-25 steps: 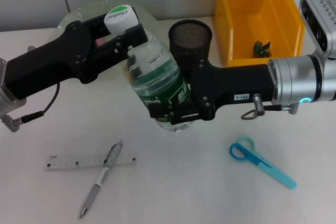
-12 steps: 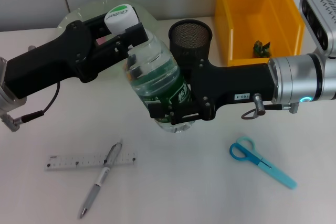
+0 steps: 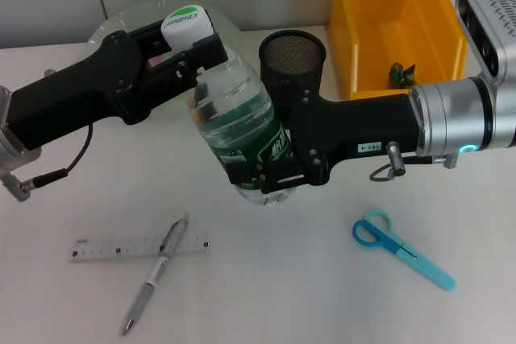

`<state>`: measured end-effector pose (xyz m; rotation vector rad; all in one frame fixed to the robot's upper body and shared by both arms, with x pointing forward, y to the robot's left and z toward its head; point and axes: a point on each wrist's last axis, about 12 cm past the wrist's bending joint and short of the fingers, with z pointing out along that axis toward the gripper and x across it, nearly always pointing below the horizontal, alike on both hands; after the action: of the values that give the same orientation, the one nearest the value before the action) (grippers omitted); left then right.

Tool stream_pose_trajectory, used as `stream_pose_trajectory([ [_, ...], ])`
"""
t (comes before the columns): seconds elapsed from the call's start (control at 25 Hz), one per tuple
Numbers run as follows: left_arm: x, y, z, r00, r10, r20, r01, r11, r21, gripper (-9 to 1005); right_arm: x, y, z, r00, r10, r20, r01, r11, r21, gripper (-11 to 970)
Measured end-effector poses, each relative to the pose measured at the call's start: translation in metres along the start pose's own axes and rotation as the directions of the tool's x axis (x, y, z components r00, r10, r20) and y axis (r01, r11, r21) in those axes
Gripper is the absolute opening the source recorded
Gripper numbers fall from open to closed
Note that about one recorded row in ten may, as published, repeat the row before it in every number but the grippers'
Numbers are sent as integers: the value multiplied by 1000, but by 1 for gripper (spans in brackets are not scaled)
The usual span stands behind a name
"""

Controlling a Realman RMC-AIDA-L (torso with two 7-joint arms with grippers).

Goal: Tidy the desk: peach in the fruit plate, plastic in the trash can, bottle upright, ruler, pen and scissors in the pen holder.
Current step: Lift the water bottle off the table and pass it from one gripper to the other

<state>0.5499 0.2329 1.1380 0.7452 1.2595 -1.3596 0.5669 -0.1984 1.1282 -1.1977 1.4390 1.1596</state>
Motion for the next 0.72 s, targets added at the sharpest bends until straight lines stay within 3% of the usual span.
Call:
stream_pose_trajectory([
  [0.72,-1,1,0,1000,0,-1,0,1000,-3,453,-7,-3,4,998,-43,-43,43,999,-6,774],
])
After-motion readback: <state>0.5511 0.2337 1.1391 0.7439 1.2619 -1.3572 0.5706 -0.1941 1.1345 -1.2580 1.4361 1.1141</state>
